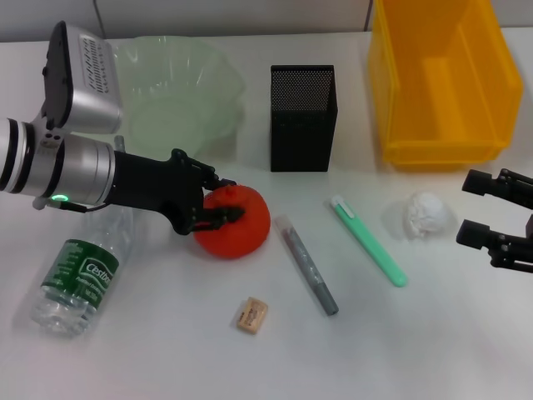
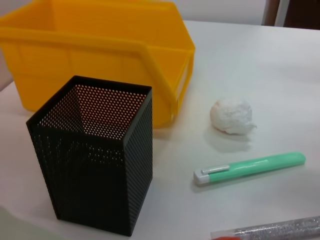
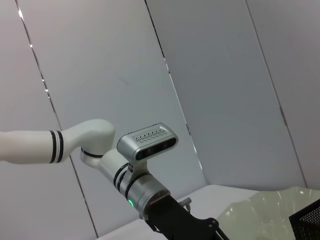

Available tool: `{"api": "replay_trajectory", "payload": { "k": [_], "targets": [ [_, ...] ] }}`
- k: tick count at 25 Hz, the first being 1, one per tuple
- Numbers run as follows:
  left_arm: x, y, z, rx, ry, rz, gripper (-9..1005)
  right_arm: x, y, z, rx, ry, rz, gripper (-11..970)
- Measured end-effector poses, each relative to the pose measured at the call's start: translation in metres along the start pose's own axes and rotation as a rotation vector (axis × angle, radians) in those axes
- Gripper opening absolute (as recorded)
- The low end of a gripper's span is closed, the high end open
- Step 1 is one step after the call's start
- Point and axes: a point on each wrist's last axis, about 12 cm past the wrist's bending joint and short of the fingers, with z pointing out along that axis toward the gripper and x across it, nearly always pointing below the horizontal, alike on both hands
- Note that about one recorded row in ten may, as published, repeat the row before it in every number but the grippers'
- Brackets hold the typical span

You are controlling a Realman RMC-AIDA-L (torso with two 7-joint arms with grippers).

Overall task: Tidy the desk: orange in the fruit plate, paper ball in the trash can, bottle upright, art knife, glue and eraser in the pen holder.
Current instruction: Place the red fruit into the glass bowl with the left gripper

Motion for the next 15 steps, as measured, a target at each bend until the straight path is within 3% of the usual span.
{"api": "replay_trajectory", "payload": {
  "k": [5,9,11,15],
  "targets": [
    [-0.004,-0.002,-0.002,0.009,-0.044,-0.009,401,-0.001,-0.001,0.001,-0.002,0.0,-0.001,827],
    [-0.017,-0.001,-0.024,-0.017,-0.237,-0.038,288,-0.001,-0.001,0.001,-0.001,-0.004,-0.001,827],
    [-0.023,0.007,-0.053,-0.141,-0.436,-0.075,242,-0.002,-0.001,0.001,-0.001,-0.005,-0.002,827],
    [-0.02,0.021,-0.078,-0.327,-0.577,-0.139,197,-0.003,-0.002,0.003,-0.005,-0.009,-0.004,827]
  ]
}}
